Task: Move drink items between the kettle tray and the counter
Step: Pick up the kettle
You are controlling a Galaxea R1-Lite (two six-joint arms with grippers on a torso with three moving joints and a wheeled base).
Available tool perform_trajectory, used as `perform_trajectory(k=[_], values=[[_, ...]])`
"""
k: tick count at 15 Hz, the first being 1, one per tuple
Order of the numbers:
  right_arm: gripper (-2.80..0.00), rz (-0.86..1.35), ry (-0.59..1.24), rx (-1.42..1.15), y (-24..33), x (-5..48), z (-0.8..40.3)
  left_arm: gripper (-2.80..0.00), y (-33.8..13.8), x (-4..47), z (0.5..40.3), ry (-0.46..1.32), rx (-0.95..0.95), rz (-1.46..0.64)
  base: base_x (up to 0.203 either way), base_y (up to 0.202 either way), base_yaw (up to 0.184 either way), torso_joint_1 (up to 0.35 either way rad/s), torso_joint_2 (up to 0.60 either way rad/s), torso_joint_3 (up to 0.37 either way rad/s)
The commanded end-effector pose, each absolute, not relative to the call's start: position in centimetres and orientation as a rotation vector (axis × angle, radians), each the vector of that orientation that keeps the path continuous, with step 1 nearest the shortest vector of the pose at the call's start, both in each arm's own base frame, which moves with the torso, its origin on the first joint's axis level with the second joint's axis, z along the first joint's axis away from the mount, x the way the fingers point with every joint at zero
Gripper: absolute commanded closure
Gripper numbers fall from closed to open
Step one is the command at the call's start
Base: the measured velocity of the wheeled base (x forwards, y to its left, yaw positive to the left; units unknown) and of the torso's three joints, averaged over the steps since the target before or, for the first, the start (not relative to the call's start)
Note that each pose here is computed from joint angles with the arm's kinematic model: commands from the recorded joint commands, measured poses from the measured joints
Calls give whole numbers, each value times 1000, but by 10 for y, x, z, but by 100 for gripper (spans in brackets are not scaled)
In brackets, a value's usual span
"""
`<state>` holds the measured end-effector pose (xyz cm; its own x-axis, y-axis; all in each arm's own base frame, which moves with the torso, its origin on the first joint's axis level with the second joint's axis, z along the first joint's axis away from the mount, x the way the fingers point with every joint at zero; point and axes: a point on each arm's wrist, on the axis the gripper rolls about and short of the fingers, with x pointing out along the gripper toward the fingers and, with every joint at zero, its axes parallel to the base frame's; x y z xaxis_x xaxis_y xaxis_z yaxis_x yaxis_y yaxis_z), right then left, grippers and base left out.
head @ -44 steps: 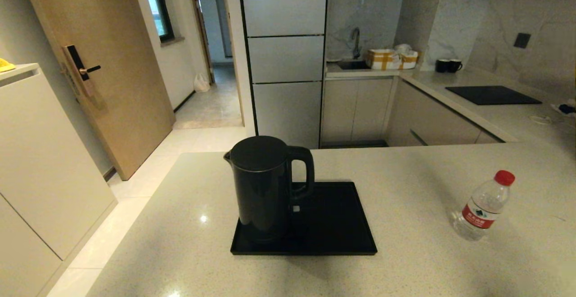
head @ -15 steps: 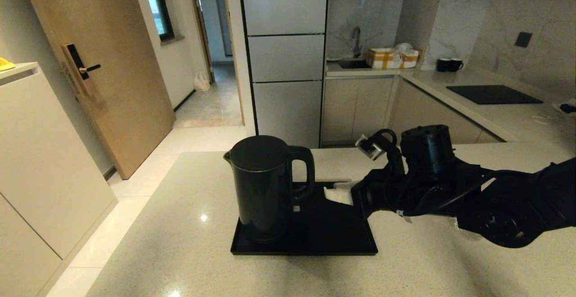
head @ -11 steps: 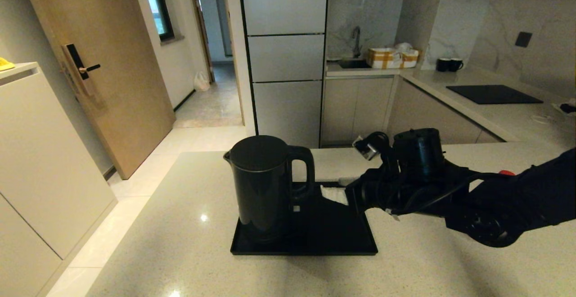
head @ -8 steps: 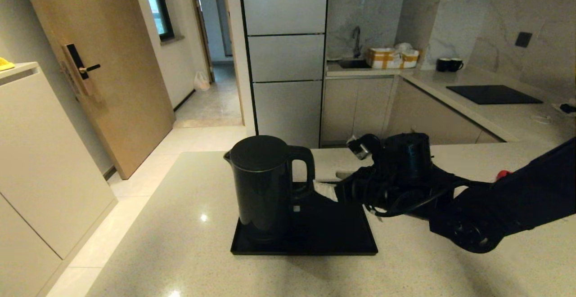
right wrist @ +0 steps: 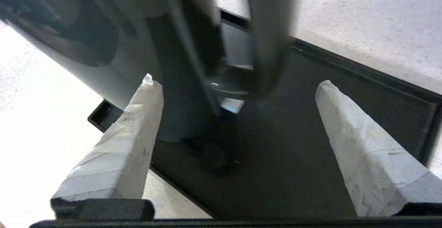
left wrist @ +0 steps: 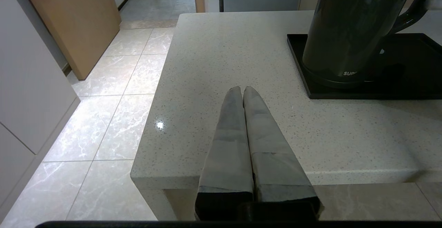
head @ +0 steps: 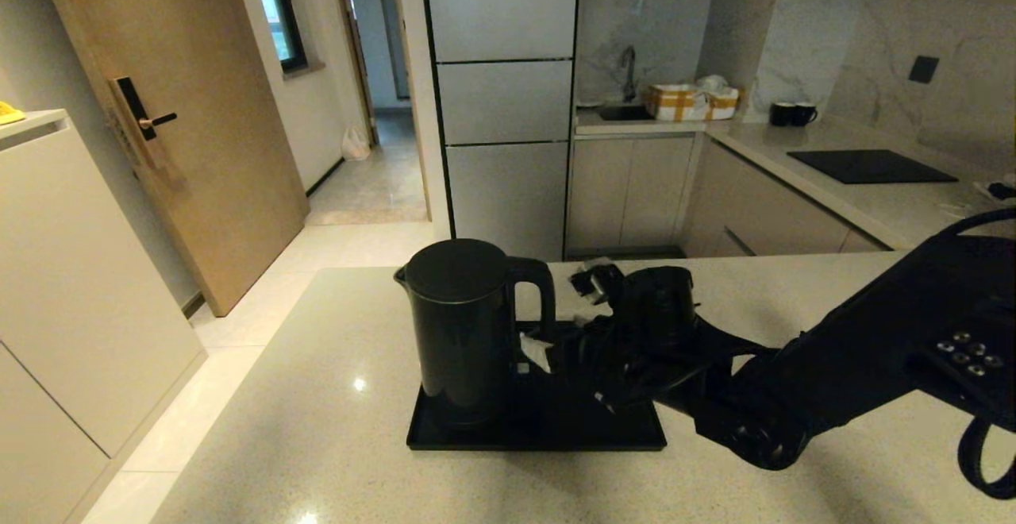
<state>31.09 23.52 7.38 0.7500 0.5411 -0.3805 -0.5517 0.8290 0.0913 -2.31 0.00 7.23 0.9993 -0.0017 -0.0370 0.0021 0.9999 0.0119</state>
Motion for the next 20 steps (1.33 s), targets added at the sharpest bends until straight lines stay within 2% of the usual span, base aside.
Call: perform_trajectory(k=[1, 15, 20], values=[[-280, 549, 402, -32, 243, 318, 65, 0, 0, -23, 72, 37, 12, -2, 0, 0, 0, 0, 0, 0], [-280, 367, 327, 5, 268, 351, 56, 0, 0, -23, 72, 37, 12, -2, 0, 0, 0, 0, 0, 0], [-280, 304, 324, -11, 275, 362, 40, 0, 0, -23, 72, 37, 12, -2, 0, 0, 0, 0, 0, 0]])
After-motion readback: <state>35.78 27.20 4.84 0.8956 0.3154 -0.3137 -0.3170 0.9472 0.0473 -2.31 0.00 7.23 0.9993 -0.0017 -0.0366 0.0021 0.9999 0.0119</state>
